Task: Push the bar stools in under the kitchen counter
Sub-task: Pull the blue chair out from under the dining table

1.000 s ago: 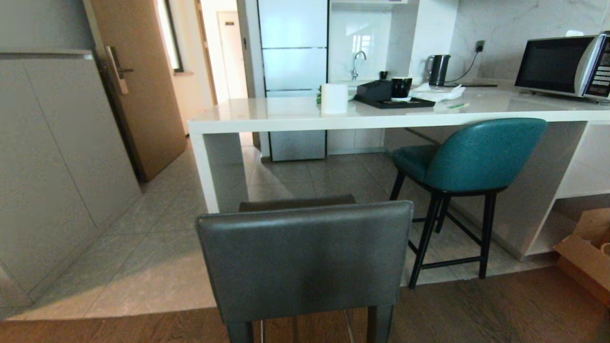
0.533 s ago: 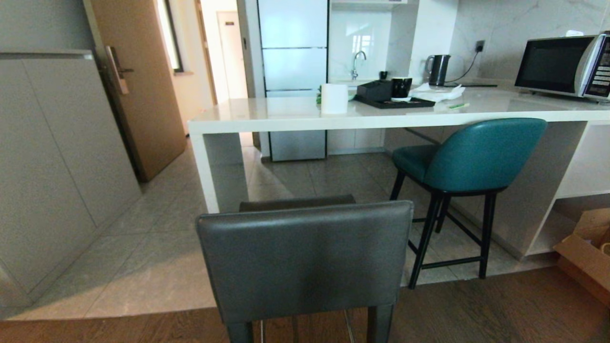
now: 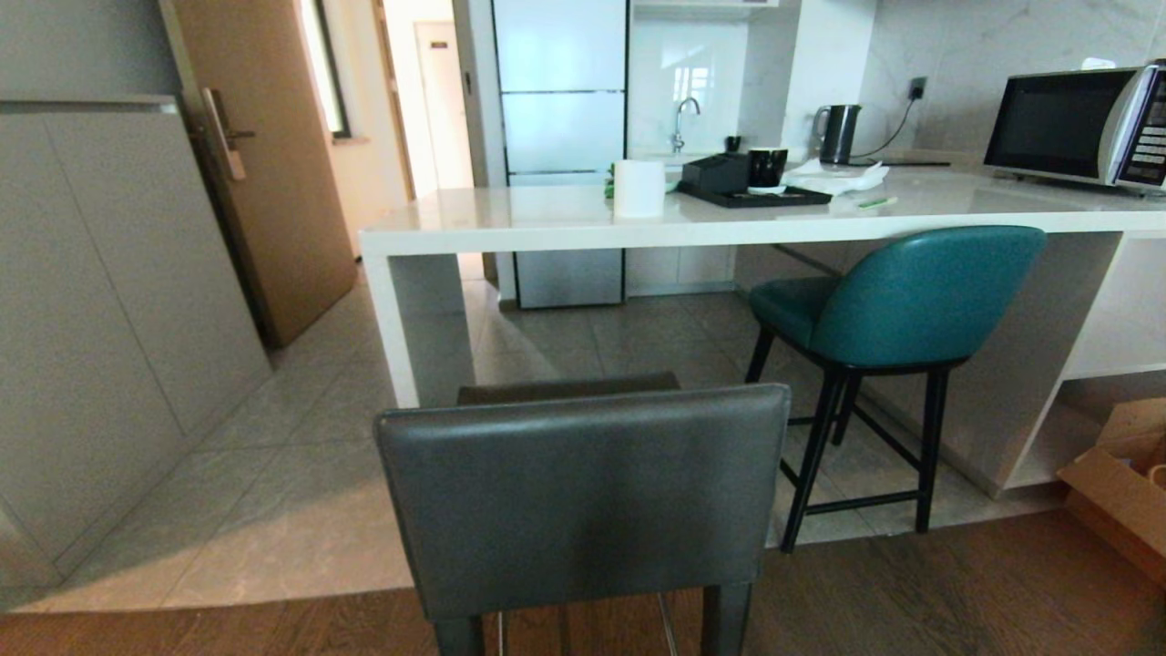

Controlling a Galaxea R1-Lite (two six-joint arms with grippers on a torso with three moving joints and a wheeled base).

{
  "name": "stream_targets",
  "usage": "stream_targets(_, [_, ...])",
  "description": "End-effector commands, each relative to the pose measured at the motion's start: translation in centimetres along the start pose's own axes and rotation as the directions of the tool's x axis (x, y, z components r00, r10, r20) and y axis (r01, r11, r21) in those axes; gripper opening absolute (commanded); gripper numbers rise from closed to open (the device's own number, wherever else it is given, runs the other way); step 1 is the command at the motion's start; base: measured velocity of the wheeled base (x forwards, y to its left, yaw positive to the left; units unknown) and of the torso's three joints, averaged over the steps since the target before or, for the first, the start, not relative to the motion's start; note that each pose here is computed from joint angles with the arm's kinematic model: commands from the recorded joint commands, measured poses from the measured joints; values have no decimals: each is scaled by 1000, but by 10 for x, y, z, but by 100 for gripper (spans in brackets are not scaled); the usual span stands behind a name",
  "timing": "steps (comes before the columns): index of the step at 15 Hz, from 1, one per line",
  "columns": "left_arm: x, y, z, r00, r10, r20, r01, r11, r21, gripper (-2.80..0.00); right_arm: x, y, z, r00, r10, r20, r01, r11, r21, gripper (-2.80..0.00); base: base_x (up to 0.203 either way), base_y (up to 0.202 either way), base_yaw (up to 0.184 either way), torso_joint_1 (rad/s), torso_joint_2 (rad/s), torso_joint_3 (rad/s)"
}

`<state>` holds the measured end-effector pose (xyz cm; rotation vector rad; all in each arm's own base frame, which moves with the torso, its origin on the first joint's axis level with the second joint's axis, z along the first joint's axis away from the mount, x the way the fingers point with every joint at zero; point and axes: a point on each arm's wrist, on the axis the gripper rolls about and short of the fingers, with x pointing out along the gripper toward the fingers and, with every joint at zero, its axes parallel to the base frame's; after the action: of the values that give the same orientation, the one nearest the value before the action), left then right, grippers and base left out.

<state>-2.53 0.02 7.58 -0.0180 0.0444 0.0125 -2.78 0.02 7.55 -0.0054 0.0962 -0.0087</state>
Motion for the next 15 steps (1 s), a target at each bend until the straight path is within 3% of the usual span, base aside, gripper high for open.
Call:
stream_targets(1, [0, 0, 0, 1000, 0, -2, 0, 1000, 0, -280, 0, 0, 0, 1000, -1, -2, 1, 1000, 0, -280, 0, 0, 0, 0, 0, 0])
stream_targets(15, [0, 0, 0, 1000, 0, -2, 0, 1000, 1, -280, 0, 0, 0, 1000, 1, -2, -1, 1000, -2, -280, 0, 0, 0, 0, 0, 0])
